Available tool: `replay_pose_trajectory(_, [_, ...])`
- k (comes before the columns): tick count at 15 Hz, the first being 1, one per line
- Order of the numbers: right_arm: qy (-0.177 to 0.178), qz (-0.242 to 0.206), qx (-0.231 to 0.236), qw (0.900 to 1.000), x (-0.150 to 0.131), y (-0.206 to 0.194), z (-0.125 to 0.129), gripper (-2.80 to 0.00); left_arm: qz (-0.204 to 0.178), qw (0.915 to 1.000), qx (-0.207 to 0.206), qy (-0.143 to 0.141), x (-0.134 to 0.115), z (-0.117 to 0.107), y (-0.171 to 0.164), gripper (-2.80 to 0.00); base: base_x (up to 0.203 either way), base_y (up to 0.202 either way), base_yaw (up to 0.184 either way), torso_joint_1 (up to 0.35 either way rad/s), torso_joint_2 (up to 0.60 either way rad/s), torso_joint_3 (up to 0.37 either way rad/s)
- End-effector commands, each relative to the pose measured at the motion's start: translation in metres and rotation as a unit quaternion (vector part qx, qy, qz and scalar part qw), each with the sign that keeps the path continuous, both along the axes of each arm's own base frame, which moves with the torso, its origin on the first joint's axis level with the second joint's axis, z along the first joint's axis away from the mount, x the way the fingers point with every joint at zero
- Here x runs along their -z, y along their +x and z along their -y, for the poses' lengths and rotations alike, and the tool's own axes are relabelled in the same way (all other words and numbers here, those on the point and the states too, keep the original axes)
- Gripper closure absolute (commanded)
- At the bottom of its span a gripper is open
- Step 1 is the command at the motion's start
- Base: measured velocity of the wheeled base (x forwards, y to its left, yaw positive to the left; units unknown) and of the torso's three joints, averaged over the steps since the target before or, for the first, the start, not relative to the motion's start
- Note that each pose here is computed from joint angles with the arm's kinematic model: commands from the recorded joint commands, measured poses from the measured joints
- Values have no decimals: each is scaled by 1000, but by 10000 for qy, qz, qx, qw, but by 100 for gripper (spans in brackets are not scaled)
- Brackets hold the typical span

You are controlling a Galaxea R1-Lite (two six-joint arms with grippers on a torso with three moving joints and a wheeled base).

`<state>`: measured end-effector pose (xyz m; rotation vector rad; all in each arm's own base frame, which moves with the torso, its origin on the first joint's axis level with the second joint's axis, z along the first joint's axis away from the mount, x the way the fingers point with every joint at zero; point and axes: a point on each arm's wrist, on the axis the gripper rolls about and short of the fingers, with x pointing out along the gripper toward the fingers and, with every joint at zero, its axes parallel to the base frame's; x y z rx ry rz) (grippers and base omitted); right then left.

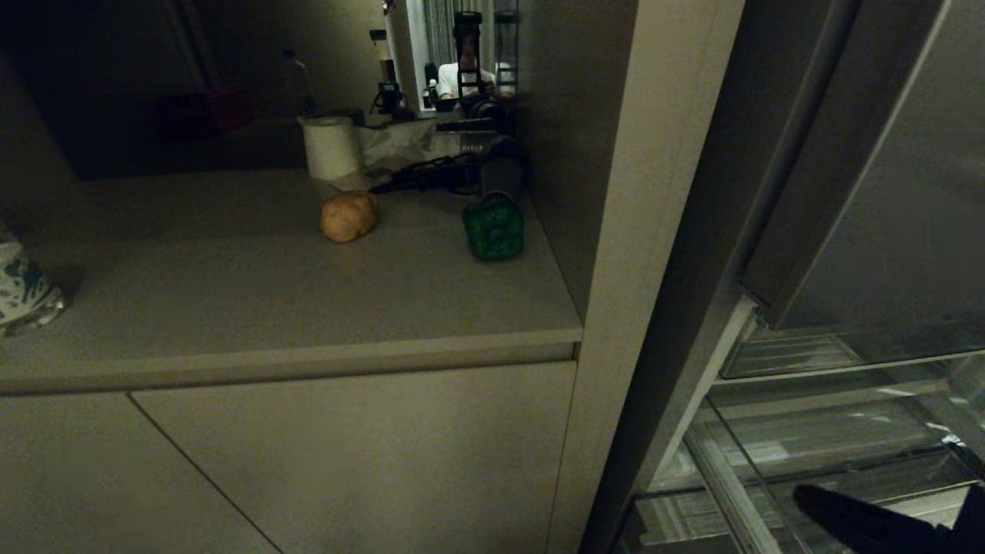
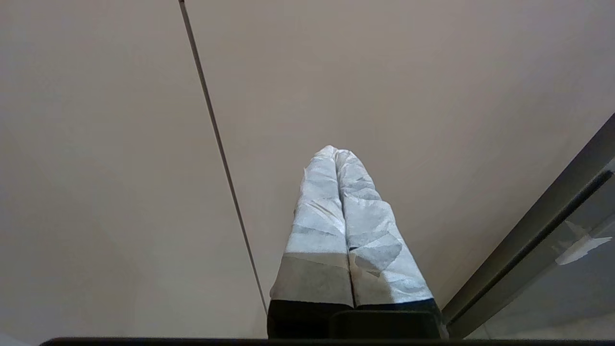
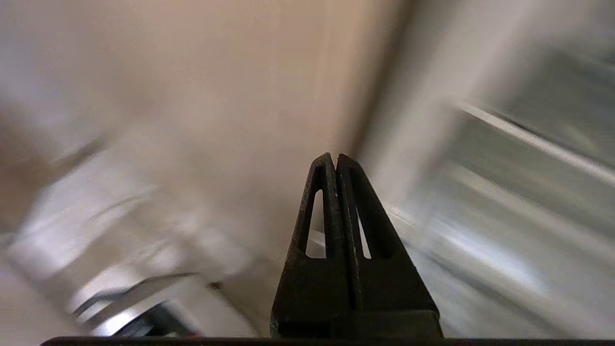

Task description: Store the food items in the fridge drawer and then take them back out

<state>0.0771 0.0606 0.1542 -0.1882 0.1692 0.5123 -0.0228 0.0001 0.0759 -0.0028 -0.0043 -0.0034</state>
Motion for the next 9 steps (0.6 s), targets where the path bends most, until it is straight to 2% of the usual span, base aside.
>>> replay_pose_trajectory(1, [222, 325, 1045, 9937, 2, -16, 34, 0, -6, 10000, -2, -1, 0, 0, 0, 0, 0, 0, 0, 0, 0, 0])
replay_pose_trajectory(5, [121, 537, 2302, 9716, 28, -45, 58, 0, -6, 10000, -2, -1, 0, 0, 0, 0, 0, 0, 0, 0, 0, 0])
replay_pose_trajectory(9, [238, 742, 2909, 9536, 48, -63, 63, 0, -6, 10000, -2, -1, 0, 0, 0, 0, 0, 0, 0, 0, 0, 0])
